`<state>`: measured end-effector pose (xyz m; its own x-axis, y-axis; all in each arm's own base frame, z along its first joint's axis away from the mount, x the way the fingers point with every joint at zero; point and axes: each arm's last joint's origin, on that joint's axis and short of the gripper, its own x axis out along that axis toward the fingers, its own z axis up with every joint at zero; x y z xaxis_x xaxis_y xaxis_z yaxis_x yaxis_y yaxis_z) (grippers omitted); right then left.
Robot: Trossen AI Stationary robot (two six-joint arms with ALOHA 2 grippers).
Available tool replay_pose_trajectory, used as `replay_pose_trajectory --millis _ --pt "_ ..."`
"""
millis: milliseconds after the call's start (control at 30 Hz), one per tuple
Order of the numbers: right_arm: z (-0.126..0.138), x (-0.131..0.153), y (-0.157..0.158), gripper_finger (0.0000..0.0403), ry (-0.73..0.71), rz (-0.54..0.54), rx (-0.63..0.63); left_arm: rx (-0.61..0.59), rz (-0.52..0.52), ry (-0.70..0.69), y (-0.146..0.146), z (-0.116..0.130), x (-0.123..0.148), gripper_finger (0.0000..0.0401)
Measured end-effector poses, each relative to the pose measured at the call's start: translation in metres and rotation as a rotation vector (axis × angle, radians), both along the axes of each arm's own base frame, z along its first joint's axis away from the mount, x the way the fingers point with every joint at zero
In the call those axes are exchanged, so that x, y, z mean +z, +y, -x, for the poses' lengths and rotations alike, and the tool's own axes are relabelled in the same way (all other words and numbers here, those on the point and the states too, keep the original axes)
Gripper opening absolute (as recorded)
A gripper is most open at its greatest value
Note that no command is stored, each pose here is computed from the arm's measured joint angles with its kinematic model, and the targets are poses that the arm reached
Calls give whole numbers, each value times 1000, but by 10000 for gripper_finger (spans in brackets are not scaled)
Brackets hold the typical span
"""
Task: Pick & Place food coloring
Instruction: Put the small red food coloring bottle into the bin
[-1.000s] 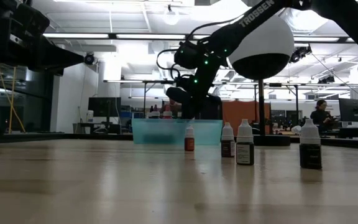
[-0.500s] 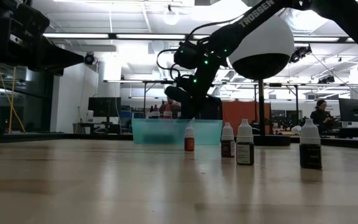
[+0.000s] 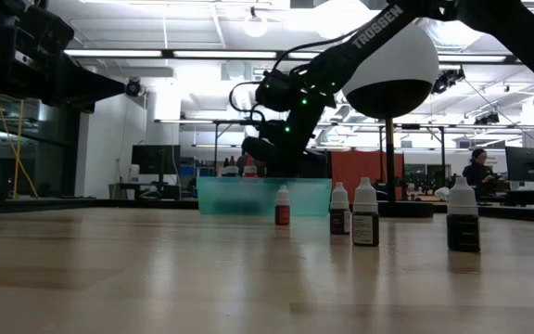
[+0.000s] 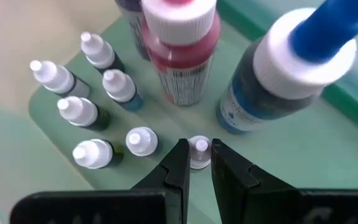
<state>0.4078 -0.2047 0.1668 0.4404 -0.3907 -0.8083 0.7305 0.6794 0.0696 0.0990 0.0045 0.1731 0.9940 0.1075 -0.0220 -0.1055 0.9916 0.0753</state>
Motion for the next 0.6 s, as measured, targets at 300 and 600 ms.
replay_pose_trajectory --millis 300,600 --pt "-2 -8 -1 50 8 -4 7 1 0 0 0 0 0 0" --pt "-1 -11 -2 102 19 -7 7 1 0 0 0 0 0 0"
